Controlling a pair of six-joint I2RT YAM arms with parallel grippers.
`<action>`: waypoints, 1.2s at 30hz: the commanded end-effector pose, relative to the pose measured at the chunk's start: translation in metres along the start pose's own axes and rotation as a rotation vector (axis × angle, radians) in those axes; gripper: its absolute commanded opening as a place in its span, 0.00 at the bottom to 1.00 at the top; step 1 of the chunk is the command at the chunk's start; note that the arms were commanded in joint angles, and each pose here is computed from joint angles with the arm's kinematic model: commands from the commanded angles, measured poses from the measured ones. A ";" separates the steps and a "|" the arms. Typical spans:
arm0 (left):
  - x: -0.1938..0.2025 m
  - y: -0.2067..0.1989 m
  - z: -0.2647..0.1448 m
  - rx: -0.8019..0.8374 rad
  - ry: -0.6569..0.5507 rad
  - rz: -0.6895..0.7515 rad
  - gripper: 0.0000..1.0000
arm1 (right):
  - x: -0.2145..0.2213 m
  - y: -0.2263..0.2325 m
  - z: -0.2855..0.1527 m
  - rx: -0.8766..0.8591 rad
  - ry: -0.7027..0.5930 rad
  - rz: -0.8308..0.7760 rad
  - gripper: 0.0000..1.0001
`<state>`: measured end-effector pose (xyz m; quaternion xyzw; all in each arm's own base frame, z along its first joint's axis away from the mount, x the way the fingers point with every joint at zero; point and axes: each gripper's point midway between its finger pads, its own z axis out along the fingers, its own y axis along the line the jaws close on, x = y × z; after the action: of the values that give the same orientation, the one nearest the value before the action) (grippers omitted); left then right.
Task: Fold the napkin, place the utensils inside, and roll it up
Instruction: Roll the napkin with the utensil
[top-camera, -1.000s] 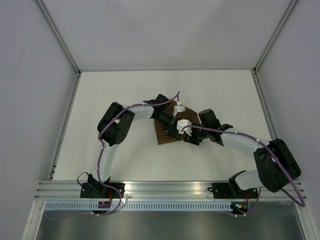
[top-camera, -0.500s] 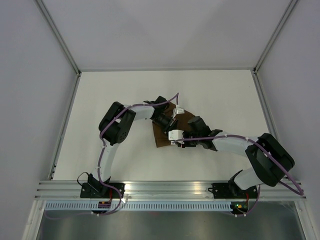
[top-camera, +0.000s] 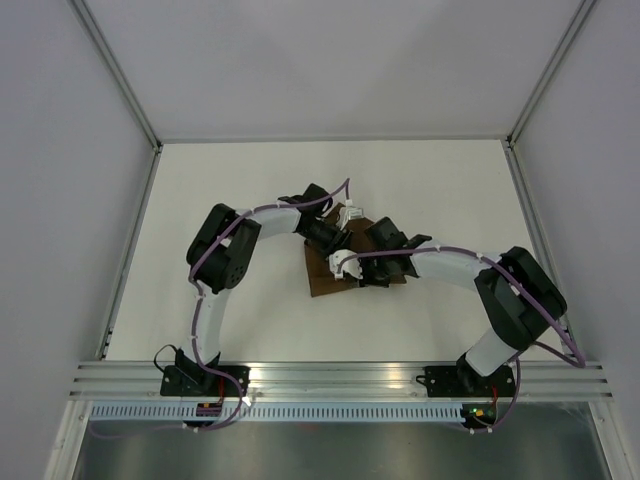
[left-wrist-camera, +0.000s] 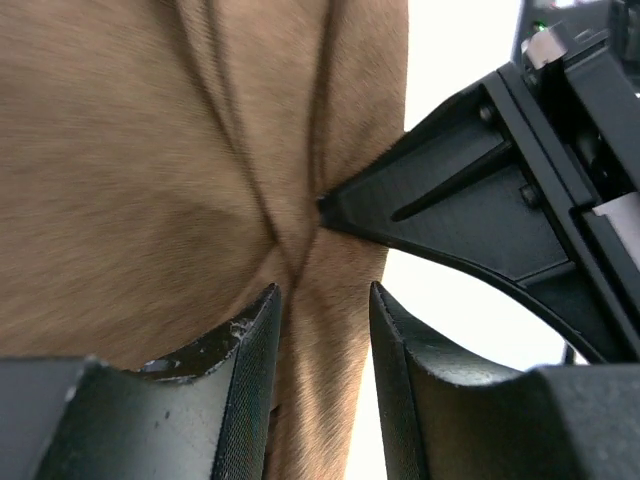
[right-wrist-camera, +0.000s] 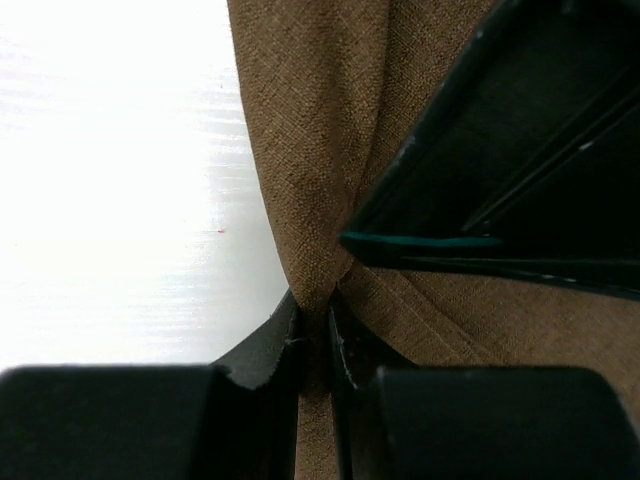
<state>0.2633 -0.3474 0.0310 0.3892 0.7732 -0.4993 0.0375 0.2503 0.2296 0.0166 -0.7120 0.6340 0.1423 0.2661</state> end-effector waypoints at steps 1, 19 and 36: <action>-0.027 0.004 -0.027 -0.115 -0.093 0.062 0.47 | -0.003 0.016 -0.002 -0.175 -0.006 0.067 0.16; -0.098 -0.027 -0.175 -0.731 -0.689 0.207 0.50 | 0.017 0.003 0.007 -0.613 0.032 0.381 0.14; -0.055 -0.081 -0.132 -1.005 -0.703 0.739 0.55 | 0.032 -0.014 0.034 -0.679 0.113 0.499 0.14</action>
<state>0.2853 -0.2800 0.1645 0.3479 0.7131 -0.1896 0.5784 0.2658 0.2325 0.0138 -0.5704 0.7180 0.3968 -0.0406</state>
